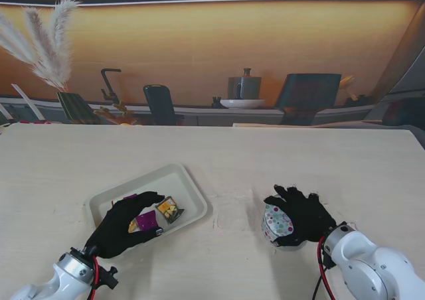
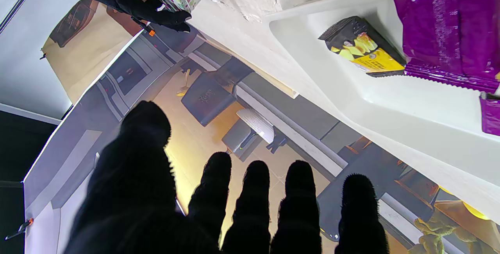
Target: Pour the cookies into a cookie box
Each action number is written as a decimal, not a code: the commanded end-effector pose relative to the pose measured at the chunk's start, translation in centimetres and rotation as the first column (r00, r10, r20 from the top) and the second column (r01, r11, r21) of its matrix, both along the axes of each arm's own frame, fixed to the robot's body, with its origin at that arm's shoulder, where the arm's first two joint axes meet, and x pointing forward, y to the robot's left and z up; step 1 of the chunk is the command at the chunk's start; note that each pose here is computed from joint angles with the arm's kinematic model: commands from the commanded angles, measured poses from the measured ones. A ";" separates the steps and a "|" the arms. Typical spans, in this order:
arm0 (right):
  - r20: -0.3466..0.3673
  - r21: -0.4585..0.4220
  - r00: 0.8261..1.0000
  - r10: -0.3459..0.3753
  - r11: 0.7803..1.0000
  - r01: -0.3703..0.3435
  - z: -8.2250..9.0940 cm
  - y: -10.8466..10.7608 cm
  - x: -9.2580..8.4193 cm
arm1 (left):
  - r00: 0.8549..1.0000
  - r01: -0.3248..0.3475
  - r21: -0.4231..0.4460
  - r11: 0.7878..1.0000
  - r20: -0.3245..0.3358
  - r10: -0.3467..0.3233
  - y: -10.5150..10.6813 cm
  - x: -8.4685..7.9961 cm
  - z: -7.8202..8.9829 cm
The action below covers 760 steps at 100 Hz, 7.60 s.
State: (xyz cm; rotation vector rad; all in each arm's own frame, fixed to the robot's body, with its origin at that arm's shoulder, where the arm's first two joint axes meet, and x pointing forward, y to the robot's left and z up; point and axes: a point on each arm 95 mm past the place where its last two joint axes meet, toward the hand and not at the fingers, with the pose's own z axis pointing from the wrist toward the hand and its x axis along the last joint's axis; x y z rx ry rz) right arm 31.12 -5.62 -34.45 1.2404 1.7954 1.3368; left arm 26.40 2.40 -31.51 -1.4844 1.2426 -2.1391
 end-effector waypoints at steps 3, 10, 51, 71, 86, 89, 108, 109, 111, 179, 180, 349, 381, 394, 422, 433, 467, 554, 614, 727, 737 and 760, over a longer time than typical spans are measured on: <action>-0.050 -0.026 0.999 0.000 1.000 -0.002 -1.3 -0.1 -0.5 | 1.000 0.009 0.005 1.000 -0.017 -0.009 -0.2 -0.2 -0.1; -0.051 -0.034 0.999 0.003 0.999 -0.005 -1.4 0.0 -0.5 | 1.000 0.008 0.005 1.000 -0.020 -0.008 -0.2 -0.2 -0.1; -0.045 -0.013 0.999 0.005 1.000 -0.006 -1.4 0.2 -0.3 | 1.000 0.003 0.006 1.000 -0.027 -0.003 -0.1 -0.1 0.0; -0.045 0.012 0.999 0.001 1.000 0.000 -1.3 0.3 -0.3 | 1.000 0.000 0.007 1.000 -0.027 0.000 0.0 -0.1 0.0; -0.053 0.016 0.999 -0.004 1.000 0.005 -1.3 0.3 -0.4 | 1.000 0.000 0.008 1.000 -0.031 0.000 0.1 -0.1 0.0; -0.054 0.017 0.999 -0.006 1.000 0.007 -1.3 0.3 -0.4 | 1.000 0.000 0.008 1.000 -0.031 0.000 0.1 0.0 0.0; -0.046 0.027 0.999 -0.011 1.000 0.012 -1.2 0.2 -0.5 | 0.999 -0.002 0.011 1.000 -0.037 0.002 0.2 0.0 0.0; -0.045 0.027 0.999 -0.011 1.000 0.012 -1.2 0.2 -0.5 | 0.999 -0.002 0.011 1.000 -0.037 0.002 0.2 0.0 0.1; -0.043 0.027 0.999 -0.011 1.000 0.012 -1.2 0.2 -0.5 | 0.999 -0.002 0.011 1.000 -0.038 0.002 0.2 0.0 0.1; 0.041 0.042 0.999 -0.003 0.999 0.001 0.5 -0.2 -1.2 | 0.999 -0.007 0.016 1.000 -0.040 0.007 0.4 0.1 0.1; 0.043 0.042 0.999 -0.003 0.999 0.001 0.5 -0.2 -1.2 | 0.999 -0.007 0.016 1.000 -0.040 0.007 0.4 0.1 0.1; 0.303 0.112 0.932 -0.199 0.979 0.172 3.9 -5.8 -6.0 | 0.999 -0.021 0.020 1.000 -0.038 0.022 0.6 0.3 0.0; 0.333 0.120 0.887 -0.319 0.948 0.295 2.8 -9.1 -7.8 | 0.999 -0.023 0.023 0.999 -0.043 0.024 0.5 0.3 -0.1; 0.341 0.105 0.876 -0.342 0.940 0.326 2.1 -10.0 -8.1 | 0.999 -0.024 0.025 0.999 -0.046 0.026 0.5 0.3 -0.1; 0.308 0.109 0.870 -0.385 0.923 0.370 -0.2 -10.6 -7.1 | 0.998 -0.030 0.024 0.999 -0.046 0.031 0.5 0.4 -0.2; 0.297 0.113 0.868 -0.397 0.918 0.381 -1.1 -10.7 -6.5 | 0.998 -0.031 0.027 0.999 -0.048 0.033 0.5 0.4 -0.2; 0.273 0.119 0.860 -0.432 0.902 0.416 -3.6 -10.9 -5.0 | 0.998 -0.037 0.030 0.999 -0.055 0.038 0.6 0.4 -0.2; 0.230 0.109 0.842 -0.488 0.873 0.476 -7.5 -10.7 -3.8 | 0.998 -0.045 0.030 0.999 -0.053 0.046 0.7 0.4 -0.2; 0.228 0.114 0.843 -0.488 0.873 0.475 -8.0 -10.8 -4.1 | 0.997 -0.045 0.029 0.999 -0.056 0.047 0.8 0.5 -0.3; 0.476 0.426 0.823 -0.310 0.900 0.092 3.1 -1.5 -6.7 | 0.997 -0.069 0.041 0.997 -0.031 0.071 1.9 0.6 -0.1; 0.476 0.449 0.831 -0.287 0.892 0.051 3.2 0.5 -6.8 | 0.996 -0.077 0.052 0.996 -0.030 0.079 2.4 0.5 0.0; 0.463 0.496 0.848 -0.259 0.868 -0.006 3.2 4.0 -6.3 | 0.995 -0.097 0.064 0.993 -0.016 0.098 3.2 0.2 0.1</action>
